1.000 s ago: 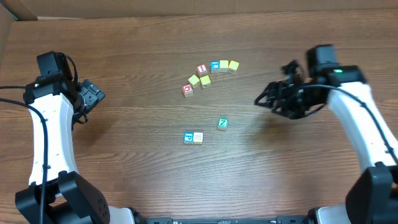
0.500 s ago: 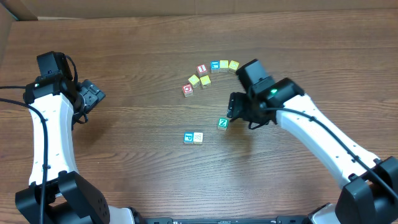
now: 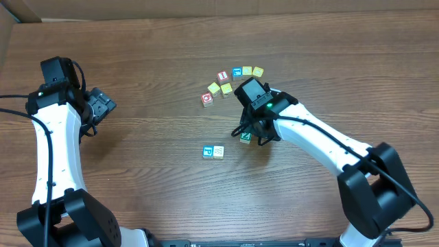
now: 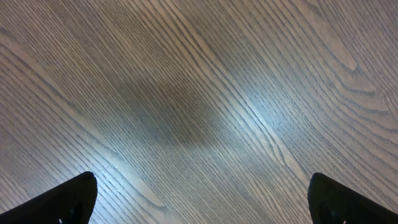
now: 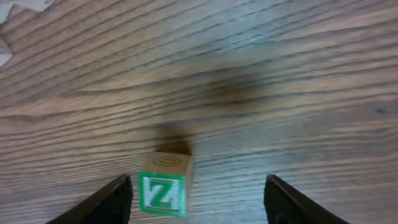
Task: Flip 4 blocks
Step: 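Lower and close the right gripper on the green Z block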
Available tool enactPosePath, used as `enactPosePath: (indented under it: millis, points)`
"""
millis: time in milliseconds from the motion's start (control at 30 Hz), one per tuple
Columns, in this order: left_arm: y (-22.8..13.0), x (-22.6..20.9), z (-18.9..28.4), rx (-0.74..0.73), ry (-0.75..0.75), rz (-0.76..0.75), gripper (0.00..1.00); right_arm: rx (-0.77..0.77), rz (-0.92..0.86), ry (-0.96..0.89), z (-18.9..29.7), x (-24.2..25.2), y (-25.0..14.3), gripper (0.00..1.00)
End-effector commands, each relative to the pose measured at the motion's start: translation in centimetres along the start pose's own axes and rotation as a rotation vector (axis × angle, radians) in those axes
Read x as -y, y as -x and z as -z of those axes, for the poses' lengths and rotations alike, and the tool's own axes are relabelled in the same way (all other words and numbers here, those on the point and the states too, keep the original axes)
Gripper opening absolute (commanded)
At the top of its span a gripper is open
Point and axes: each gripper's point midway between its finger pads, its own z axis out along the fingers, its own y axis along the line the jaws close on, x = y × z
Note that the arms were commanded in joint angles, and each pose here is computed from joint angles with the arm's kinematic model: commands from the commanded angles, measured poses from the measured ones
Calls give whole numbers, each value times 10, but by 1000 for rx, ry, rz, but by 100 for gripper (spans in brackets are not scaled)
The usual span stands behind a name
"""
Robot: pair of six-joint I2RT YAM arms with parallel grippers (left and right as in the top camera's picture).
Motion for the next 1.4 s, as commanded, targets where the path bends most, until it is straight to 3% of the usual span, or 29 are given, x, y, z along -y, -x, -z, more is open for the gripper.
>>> enactPosePath:
  millis: [0, 267, 1100, 1367]
  points:
    - [5, -1, 4, 18, -2, 8, 100, -15, -20, 48, 2, -11, 0, 66]
    - [5, -1, 4, 18, -2, 8, 100, -14, -17, 51, -1, -12, -1, 60]
    - [5, 0, 4, 17, -2, 8, 100, -22, -2, 111, -25, -14, -17, 63]
    - [5, -1, 4, 17, -2, 8, 100, -40, 10, 128, -24, -20, -23, 56]
